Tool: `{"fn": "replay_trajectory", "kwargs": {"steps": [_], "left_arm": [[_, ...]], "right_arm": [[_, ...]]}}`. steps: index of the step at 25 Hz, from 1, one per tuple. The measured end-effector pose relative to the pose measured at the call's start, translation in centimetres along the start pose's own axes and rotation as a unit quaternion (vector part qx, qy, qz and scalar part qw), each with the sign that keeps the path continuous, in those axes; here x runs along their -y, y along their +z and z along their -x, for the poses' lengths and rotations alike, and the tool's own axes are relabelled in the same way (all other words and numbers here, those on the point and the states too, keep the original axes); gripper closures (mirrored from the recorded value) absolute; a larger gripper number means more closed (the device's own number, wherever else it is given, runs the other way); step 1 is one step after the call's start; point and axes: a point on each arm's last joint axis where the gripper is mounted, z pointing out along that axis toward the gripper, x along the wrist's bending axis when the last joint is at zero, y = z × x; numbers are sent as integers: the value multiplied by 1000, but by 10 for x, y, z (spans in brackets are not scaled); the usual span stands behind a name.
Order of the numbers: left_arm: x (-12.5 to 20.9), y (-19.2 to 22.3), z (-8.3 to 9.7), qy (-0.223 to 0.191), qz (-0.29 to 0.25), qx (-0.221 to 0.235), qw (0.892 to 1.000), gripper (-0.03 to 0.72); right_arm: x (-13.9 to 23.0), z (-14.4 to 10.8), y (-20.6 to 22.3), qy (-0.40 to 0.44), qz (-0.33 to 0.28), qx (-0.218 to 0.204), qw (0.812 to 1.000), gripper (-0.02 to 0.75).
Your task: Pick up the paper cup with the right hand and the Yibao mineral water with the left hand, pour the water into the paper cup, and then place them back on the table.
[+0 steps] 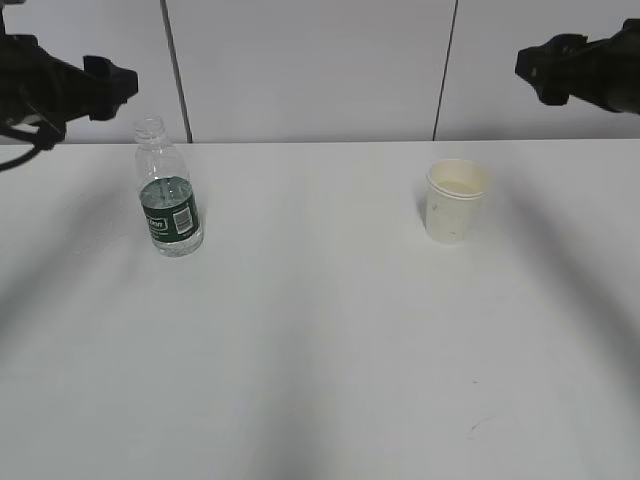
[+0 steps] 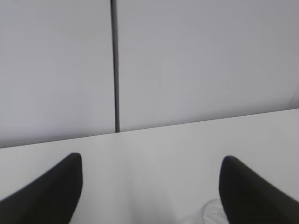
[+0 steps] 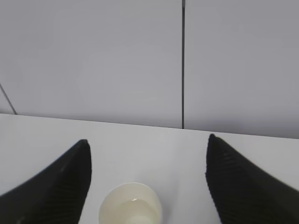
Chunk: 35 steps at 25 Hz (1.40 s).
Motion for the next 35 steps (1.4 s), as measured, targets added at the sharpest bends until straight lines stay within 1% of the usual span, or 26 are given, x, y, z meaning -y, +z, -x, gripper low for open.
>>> {"fn": "replay_trajectory", "kwargs": {"steps": [3,6,9,13,16,18,20,24,28,33,35], "left_arm": [[-25,-10,2,-2,-20,-36,999,149],[-45,-17,7,-2,-58,-73,996,159],[-58,-22,13,-16,-114,-110,987,181],[-75,-29,20,-47,-153,-134,978,193],[-85,-35,21,-75,-176,-144,971,196],[-92,-38,22,-87,-190,-145,967,197],[-97,-42,23,-93,-209,-146,963,198],[-103,-50,26,-102,-245,-141,954,208],[-101,-58,26,-104,-299,-149,937,212],[-93,-68,26,-80,-365,-154,915,217],[-91,-70,26,-73,-383,-154,908,219]], "right_arm": [[-17,5,-1,8,-24,29,999,145],[-31,11,-2,26,-41,62,997,145],[-38,17,-3,34,-71,99,992,145],[-50,24,-7,38,-104,144,983,145],[-60,28,-11,46,-122,171,977,146],[-65,29,-14,52,-141,182,972,153],[-69,29,-18,52,-166,185,967,162],[-78,24,-25,54,-219,171,959,178],[-86,21,-38,59,-293,168,939,185],[-88,15,-56,62,-387,149,908,185],[-87,13,-59,61,-407,141,900,186]]}}
